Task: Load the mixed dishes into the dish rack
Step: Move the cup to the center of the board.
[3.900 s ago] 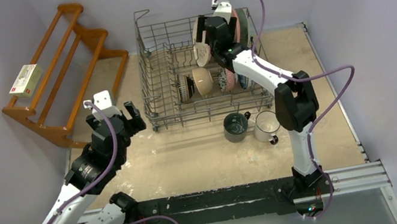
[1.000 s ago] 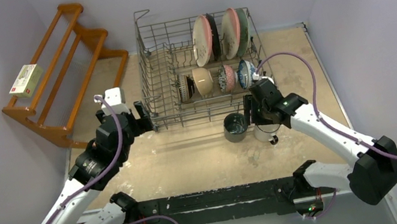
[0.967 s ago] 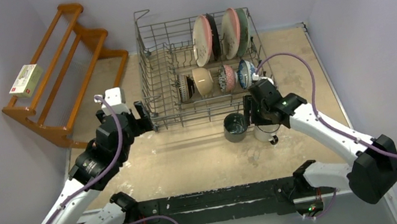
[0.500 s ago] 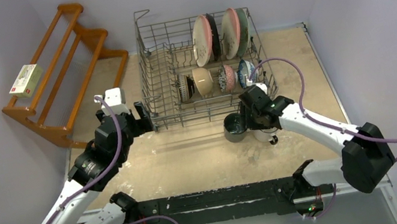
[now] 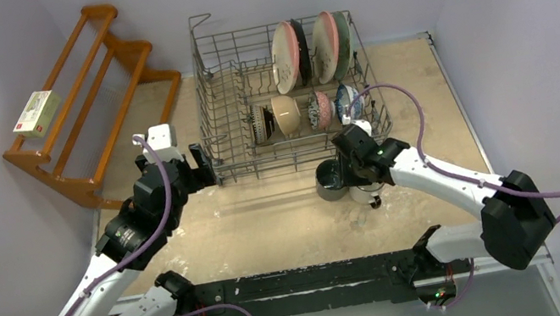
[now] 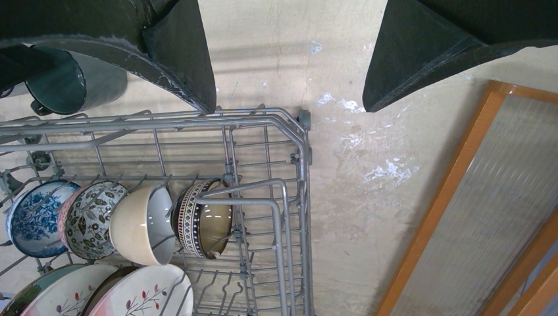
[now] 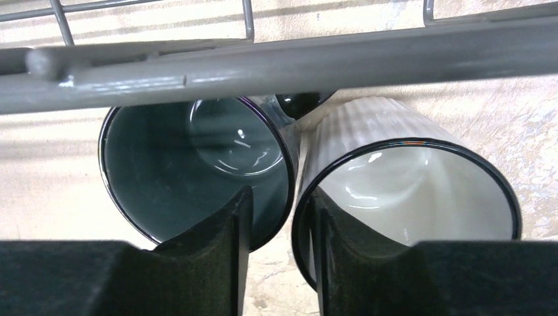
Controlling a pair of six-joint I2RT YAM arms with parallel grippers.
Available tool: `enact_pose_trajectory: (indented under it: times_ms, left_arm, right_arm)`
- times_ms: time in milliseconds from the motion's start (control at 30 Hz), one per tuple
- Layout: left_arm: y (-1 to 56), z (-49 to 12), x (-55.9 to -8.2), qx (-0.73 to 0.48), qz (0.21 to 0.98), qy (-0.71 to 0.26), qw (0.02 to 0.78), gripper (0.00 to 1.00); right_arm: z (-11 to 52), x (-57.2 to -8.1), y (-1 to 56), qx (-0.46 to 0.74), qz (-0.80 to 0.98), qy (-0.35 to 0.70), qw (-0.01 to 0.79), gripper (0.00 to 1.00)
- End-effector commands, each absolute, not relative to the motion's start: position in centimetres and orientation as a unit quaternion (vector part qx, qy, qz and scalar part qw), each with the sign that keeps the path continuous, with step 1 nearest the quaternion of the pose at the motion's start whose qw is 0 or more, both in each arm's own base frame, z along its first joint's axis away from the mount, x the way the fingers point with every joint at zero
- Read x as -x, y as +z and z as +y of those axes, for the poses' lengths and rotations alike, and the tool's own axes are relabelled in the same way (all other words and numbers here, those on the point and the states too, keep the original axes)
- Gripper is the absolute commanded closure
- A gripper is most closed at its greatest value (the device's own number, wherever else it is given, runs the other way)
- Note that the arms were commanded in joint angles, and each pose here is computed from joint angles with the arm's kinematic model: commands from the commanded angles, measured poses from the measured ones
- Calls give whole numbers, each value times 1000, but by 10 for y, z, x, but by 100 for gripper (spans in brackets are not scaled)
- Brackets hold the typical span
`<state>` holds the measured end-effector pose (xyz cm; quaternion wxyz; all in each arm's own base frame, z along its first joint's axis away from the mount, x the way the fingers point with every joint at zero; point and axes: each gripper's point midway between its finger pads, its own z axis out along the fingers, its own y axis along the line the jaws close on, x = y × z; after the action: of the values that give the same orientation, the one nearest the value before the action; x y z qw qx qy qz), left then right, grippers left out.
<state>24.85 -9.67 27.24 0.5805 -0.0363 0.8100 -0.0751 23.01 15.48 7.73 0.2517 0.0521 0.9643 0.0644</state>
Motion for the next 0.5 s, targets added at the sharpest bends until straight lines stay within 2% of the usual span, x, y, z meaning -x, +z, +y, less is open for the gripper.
enact_pose_trajectory:
  times_ms: [0, 400, 467]
  left_arm:
    - [276, -96, -250, 38, 803, -79, 590, 20]
    - [276, -95, -250, 39, 803, -77, 590, 20]
    - [276, -95, -250, 39, 802, -78, 590, 20]
  right_arm:
    - [161, -225, 76, -57, 964, 77, 249, 66]
    - [184, -215, 81, -32, 963, 106, 245, 98]
    - [196, -212, 86, -19, 961, 121, 247, 100]
